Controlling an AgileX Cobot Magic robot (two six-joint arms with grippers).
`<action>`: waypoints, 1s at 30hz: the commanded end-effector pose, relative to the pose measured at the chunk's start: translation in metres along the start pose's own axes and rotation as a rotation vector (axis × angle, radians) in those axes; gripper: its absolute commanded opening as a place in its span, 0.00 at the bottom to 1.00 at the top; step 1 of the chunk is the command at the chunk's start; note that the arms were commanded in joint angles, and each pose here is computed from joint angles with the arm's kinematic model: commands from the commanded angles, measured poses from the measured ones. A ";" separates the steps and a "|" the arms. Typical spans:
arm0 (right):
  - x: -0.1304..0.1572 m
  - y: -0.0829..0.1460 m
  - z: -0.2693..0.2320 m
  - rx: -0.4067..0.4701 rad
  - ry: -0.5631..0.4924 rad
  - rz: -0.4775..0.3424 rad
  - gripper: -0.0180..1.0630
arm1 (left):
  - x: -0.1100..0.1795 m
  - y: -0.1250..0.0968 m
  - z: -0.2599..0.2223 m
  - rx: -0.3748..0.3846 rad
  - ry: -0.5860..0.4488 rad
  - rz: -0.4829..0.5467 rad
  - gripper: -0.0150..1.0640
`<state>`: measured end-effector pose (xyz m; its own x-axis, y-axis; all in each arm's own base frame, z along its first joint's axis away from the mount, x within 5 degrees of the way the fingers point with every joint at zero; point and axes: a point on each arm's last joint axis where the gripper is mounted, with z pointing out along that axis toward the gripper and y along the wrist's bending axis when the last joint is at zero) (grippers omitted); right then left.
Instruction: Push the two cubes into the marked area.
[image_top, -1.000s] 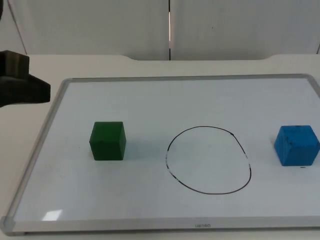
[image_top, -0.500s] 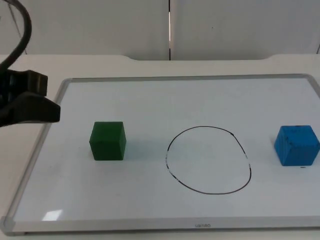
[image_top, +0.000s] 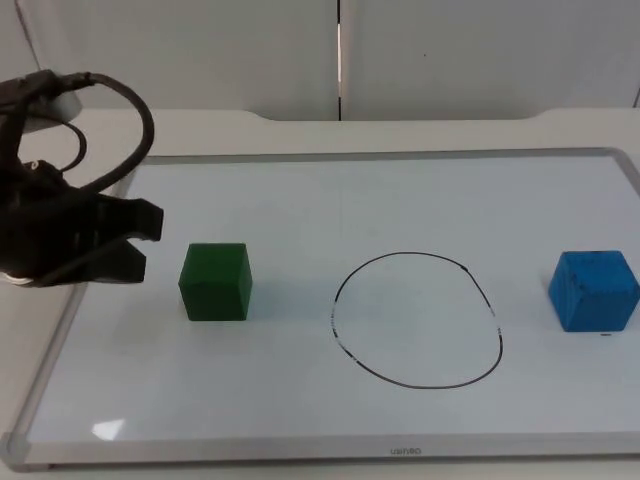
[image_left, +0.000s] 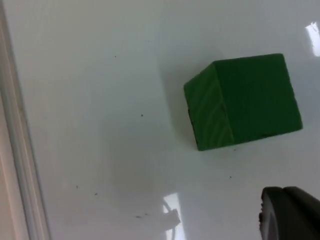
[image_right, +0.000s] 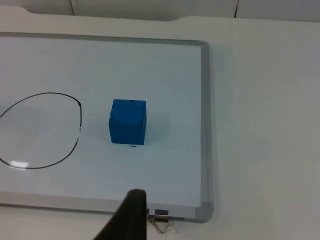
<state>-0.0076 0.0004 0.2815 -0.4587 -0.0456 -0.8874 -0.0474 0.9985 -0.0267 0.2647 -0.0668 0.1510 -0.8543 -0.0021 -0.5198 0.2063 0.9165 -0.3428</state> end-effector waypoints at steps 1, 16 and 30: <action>0.001 0.000 0.001 0.006 -0.001 0.002 0.99 | -0.005 -0.002 0.004 0.009 -0.005 -0.012 0.01; 0.001 0.000 0.001 0.006 -0.001 0.002 0.99 | -0.018 0.017 0.032 -0.110 -0.002 -0.020 0.01; 0.001 0.000 0.001 0.006 -0.001 0.002 0.99 | -0.024 0.031 0.075 -0.119 0.063 -0.044 0.01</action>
<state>-0.0076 0.0004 0.2815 -0.4587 -0.0456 -0.8874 -0.0474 0.9985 -0.0267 0.3241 -0.0653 0.0970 -0.8898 -0.0109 -0.4562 0.1224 0.9574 -0.2617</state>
